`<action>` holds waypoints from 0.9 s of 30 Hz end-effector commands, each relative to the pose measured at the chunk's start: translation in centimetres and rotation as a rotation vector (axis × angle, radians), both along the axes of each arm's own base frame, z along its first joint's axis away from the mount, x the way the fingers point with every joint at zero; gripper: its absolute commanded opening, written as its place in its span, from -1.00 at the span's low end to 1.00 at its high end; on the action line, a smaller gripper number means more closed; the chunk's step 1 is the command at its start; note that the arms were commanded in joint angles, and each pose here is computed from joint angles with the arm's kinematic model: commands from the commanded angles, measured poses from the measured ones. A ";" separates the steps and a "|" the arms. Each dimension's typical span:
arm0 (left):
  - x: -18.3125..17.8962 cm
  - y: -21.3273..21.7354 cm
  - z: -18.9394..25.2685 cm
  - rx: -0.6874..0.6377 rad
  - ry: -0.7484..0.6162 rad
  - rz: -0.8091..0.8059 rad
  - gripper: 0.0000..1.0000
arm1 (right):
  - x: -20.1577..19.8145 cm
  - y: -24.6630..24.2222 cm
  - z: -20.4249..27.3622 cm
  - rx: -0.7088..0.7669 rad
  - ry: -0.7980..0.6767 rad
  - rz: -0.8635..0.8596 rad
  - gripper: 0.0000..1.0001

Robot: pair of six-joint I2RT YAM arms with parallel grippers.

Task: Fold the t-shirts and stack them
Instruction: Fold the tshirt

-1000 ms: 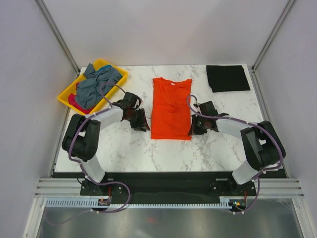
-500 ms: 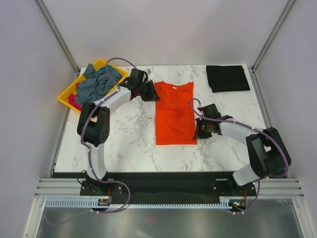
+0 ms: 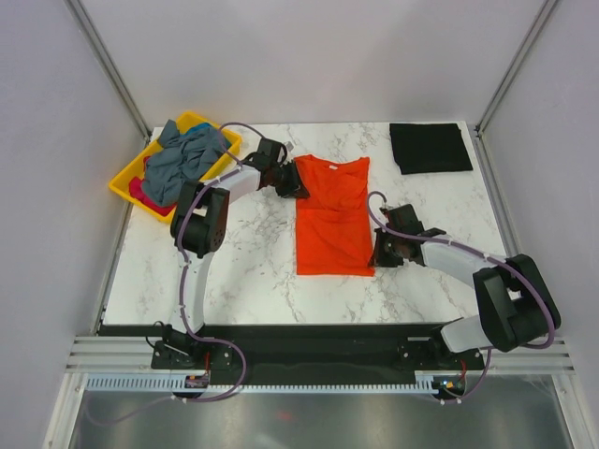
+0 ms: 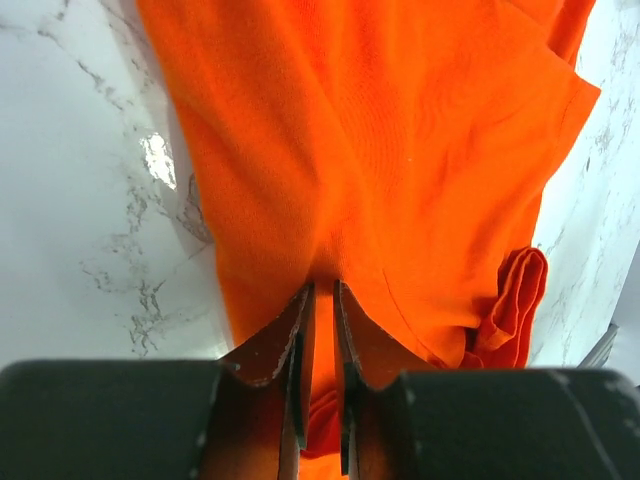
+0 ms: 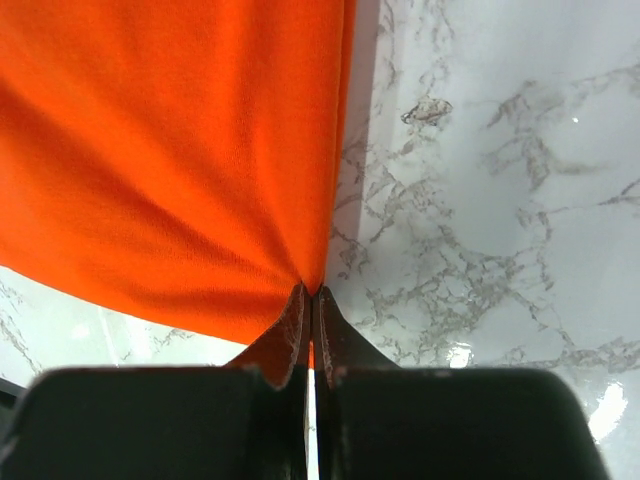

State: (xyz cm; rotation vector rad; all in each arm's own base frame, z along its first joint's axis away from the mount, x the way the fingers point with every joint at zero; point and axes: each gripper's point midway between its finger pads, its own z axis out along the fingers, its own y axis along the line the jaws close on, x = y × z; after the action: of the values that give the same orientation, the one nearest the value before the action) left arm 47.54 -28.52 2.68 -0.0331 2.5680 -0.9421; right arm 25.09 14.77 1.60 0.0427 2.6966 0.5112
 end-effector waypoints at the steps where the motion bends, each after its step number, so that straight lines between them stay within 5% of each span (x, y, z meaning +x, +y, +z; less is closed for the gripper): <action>1: 1.0 0.5 -1.4 0.018 0.011 0.037 -0.59 | -0.8 -1.3 -0.6 -0.047 0.004 -0.045 -1.00; 10: 0.4 0.4 -1.4 0.004 0.021 0.008 -0.57 | -0.3 -1.2 -0.1 -0.024 -0.026 -0.082 -0.99; 17: 0.0 -1.0 6.1 -0.112 -0.052 -0.057 -0.31 | 0.2 -0.8 2.3 0.006 -0.043 -0.108 -0.59; 22: -0.3 1.7 8.9 0.027 -0.065 -0.017 -0.15 | 0.5 -1.0 3.8 0.006 -0.002 -0.211 -0.24; 27: -5.2 5.1 7.0 0.161 0.022 0.025 -0.15 | -0.5 -0.5 4.3 0.052 0.059 -0.268 -0.20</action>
State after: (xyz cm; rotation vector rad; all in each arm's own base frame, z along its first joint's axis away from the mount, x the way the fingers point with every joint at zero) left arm 45.41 -26.27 8.21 -0.0384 2.6041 -0.8677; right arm 24.73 14.10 4.52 0.3185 2.6850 0.4811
